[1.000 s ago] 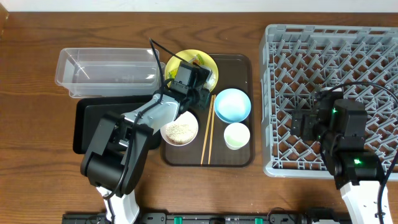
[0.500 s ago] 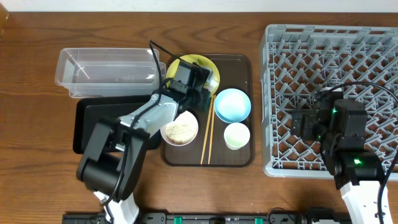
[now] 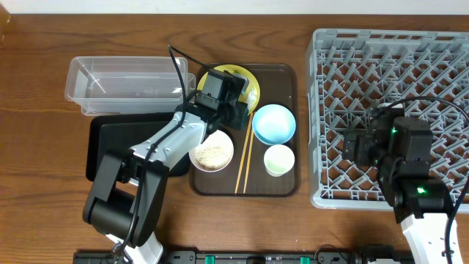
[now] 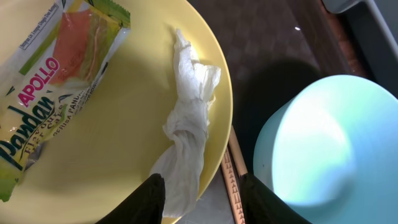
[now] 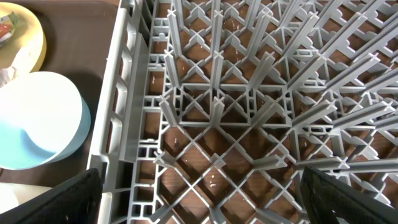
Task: Sort waste into correct bins and load items into the dishwasher rack
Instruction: 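Grasp the white tissue on the yellow plate with left gripper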
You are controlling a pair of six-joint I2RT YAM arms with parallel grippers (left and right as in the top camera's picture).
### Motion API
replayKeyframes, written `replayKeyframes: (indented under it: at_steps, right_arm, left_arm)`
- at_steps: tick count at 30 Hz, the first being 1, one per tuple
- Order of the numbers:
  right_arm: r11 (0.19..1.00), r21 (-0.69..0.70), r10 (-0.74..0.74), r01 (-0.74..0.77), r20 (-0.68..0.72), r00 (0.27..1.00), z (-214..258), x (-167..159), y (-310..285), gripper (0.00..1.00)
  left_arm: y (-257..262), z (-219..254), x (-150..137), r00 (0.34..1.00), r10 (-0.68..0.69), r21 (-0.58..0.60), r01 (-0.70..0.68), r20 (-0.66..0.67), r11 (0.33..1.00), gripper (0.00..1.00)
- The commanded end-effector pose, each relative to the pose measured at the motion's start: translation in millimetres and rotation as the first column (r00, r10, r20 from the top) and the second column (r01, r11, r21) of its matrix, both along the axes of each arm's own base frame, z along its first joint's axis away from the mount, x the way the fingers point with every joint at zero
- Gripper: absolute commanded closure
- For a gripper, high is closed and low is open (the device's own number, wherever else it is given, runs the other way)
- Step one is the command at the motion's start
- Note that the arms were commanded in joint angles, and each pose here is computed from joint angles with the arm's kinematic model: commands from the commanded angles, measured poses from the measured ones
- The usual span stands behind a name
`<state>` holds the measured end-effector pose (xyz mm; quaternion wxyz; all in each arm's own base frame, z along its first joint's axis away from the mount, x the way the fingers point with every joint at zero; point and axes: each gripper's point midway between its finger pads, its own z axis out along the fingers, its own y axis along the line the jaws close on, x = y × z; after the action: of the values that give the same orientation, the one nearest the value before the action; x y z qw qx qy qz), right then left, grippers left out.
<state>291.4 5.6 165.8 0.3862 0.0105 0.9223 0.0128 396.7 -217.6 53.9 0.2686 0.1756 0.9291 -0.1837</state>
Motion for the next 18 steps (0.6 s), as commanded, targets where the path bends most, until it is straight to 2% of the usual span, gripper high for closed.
replayKeyframes:
  at_steps: [1,11,15,18]
  right_arm:
    - [1.0,0.004,0.013,-0.013,0.024,1.0,10.1,2.7,4.5,0.01]
    - [1.0,0.004,0.013,-0.013,0.024,1.0,10.1,2.7,4.5,0.01]
    - [1.0,0.004,0.013,-0.013,0.024,1.0,10.1,2.7,4.5,0.01]
    - [1.0,0.004,0.013,-0.013,0.024,1.0,10.1,2.7,4.5,0.01]
  left_arm:
    - [-1.1,2.8,4.1,1.0,0.007,-0.004,-0.007,0.006,1.0,0.57]
    - [9.9,-22.0,12.6,0.999,0.045,0.072,-0.046,0.01,0.996,0.57]
    - [8.7,-20.6,16.4,0.999,0.047,0.066,-0.048,0.027,0.997,0.64]
    - [8.9,-22.4,14.0,0.999,0.045,0.07,-0.046,0.017,0.996,0.66]
